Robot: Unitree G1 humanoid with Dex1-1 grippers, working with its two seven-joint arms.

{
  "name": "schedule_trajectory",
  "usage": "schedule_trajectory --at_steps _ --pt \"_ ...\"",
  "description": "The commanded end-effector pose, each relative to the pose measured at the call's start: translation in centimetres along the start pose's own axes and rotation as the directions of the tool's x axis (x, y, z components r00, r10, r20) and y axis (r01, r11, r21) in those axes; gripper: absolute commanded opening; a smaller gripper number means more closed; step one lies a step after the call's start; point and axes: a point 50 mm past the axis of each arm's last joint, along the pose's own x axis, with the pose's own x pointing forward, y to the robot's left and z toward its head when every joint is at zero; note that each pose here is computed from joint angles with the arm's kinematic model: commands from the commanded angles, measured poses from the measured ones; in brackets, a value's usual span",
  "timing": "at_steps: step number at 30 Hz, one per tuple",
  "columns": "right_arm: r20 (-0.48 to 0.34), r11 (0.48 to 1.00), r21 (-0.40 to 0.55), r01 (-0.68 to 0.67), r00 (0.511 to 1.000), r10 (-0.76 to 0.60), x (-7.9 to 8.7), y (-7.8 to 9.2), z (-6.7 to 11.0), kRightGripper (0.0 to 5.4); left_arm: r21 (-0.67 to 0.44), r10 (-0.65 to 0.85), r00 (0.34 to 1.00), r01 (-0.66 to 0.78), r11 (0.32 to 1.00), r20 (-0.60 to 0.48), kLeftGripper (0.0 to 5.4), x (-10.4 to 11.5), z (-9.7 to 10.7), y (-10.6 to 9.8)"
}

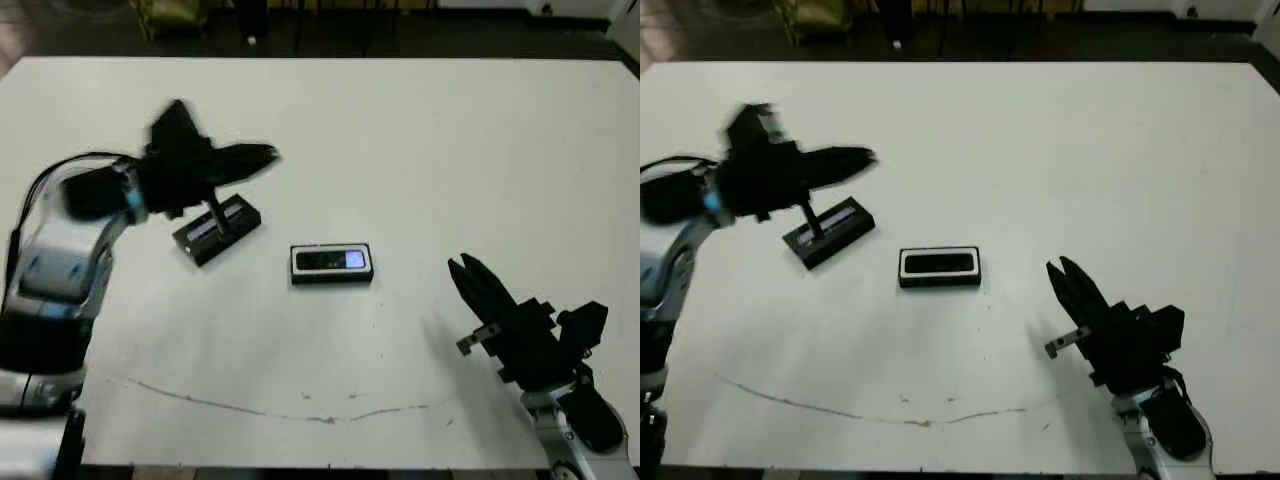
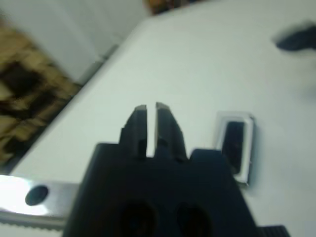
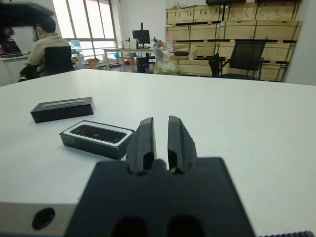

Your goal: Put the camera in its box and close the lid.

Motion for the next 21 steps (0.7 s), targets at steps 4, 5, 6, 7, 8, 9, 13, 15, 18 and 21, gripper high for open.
schedule_trajectory --at_steps 4,5,6,7,8,9,13,15,18,21 --pt "-0.018 1.000 0.003 -0.001 1.000 0.001 -0.3 -0.2 -0.7 0.00 -0.008 0.276 0.955 -0.279 0.960 -0.110 0.22 -3.8 -0.9 0.3" --pt "-0.019 1.000 0.004 0.001 1.000 -0.001 -0.2 -0.2 -0.7 0.00 0.001 0.314 0.940 -0.317 0.949 -0.133 0.36 -4.3 -1.2 0.2" --pt "-0.017 1.000 0.006 0.000 1.000 0.000 -0.2 -0.2 -0.7 0.00 0.012 0.346 0.925 -0.349 0.937 -0.155 0.58 -4.7 -1.4 0.2" --pt "-0.020 1.000 0.009 0.001 1.000 -0.001 -0.2 -0.2 -0.7 0.00 0.026 0.370 0.913 -0.371 0.928 -0.172 0.82 -5.0 -1.7 0.1" --pt "-0.015 1.000 0.008 0.001 1.000 0.000 -0.2 -0.2 -0.7 0.00 0.036 0.387 0.903 -0.387 0.921 -0.186 1.06 -5.3 -2.0 0.0" --pt "-0.012 1.000 0.006 -0.001 1.000 0.001 -0.2 -0.2 -0.7 0.00 0.043 0.395 0.896 -0.395 0.918 -0.202 1.30 -5.6 -2.2 -0.1" --pt "-0.017 1.000 -0.001 0.005 1.000 -0.005 -0.2 -0.2 -0.7 0.00 0.083 0.349 0.894 -0.340 0.937 -0.281 2.26 -6.4 -3.5 -0.3" --pt "-0.014 1.000 -0.004 0.004 1.000 -0.004 -0.2 -0.3 -0.6 0.00 0.098 0.311 0.897 -0.295 0.950 -0.315 2.75 -6.6 -4.3 -0.3" --pt "-0.001 1.000 -0.003 -0.005 1.000 0.005 -0.2 -0.3 -0.6 0.00 0.088 0.245 0.907 -0.229 0.970 -0.342 3.49 -6.7 -5.3 0.0" --pt "-0.006 1.000 0.000 -0.004 1.000 0.004 -0.1 -0.3 -0.6 0.00 0.053 0.163 0.919 -0.154 0.987 -0.359 4.23 -6.5 -6.3 0.2"
